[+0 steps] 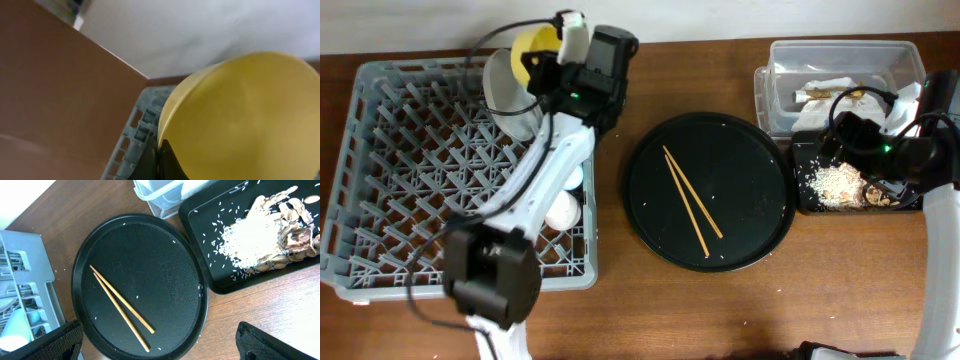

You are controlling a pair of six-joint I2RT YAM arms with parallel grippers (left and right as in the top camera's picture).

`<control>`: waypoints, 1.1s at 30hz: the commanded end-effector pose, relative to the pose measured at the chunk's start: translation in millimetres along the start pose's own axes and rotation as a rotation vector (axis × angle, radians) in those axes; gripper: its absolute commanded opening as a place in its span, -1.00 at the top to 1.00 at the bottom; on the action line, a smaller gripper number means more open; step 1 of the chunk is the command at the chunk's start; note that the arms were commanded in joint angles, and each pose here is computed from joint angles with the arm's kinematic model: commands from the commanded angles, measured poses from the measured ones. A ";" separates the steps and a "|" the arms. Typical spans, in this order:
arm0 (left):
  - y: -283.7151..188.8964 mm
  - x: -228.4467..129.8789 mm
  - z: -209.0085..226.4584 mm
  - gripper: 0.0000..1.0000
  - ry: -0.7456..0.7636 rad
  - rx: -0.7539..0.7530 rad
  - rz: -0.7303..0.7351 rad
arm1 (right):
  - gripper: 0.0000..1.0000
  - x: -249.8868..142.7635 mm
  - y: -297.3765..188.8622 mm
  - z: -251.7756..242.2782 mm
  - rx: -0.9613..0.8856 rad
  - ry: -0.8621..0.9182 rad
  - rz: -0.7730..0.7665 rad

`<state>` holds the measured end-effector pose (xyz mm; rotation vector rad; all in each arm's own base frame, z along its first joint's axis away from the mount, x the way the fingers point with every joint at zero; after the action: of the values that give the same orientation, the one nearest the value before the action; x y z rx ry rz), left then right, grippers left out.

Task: Sort waste into correct bins and load items into the dishwasher rack
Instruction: 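Place the yellow bowl in the rack next to the plate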

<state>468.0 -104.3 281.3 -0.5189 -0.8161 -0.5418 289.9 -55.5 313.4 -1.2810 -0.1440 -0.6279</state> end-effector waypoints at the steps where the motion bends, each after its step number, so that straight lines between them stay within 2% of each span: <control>1: 26.7 -25.5 -22.4 0.99 0.131 0.087 0.048 | -0.97 1.6 -1.8 -0.5 -0.011 -0.005 -0.009; 4: 36.9 -39.5 -38.2 1.00 0.168 0.085 0.068 | -0.97 1.7 -0.4 -0.9 -0.012 -0.004 -0.004; 8: 66.9 -52.9 -37.3 1.00 0.165 0.103 0.112 | -0.97 1.9 -0.4 -1.0 -0.012 -0.004 -0.004; 12: 57.3 -52.4 -54.6 1.00 0.164 -0.021 0.101 | -0.97 1.7 -0.1 -1.1 -0.012 -0.004 -0.002; 17: 46.6 -51.5 -61.2 0.99 0.176 -0.040 0.088 | -0.97 1.8 -0.1 -1.0 -0.012 -0.003 -0.003; 19: 39.9 -55.4 -71.3 0.99 0.202 -0.118 0.095 | -0.97 1.8 -0.1 -1.0 -0.012 -0.003 -0.003; 22: 38.2 -57.6 -73.0 0.99 0.218 -0.133 0.101 | -0.97 1.9 -0.1 -1.0 -0.012 -0.004 -0.003; 23: 38.0 -57.6 -72.7 0.96 0.220 -0.131 0.101 | -0.97 1.9 -0.1 -1.0 -0.012 -0.004 -0.003; 24: 35.1 -58.1 -74.0 0.55 0.229 -0.136 0.100 | -0.97 1.9 -0.1 -1.0 -0.012 -0.004 -0.003; 29: -11.1 -53.7 -98.0 0.50 0.260 -0.211 0.034 | -0.97 1.9 -0.1 -1.0 -0.012 -0.004 -0.003; 33: -24.5 -59.9 -107.8 0.47 0.297 -0.288 0.043 | -0.97 1.8 -0.1 -1.0 -0.012 -0.004 -0.003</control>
<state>475.7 -172.1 186.9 -0.6550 -0.4894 -0.6756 290.3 -55.7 312.9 -1.2810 -0.1413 -0.6276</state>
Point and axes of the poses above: each gripper's point midway between its finger pads, its own y axis out along the fingers, its own z axis along the line the jaws close on, x = y × z, the point moved 7 cm from there along -y, back along the fingers, and after that the axes turned 10 degrees about -y, right-handed, at the moved point
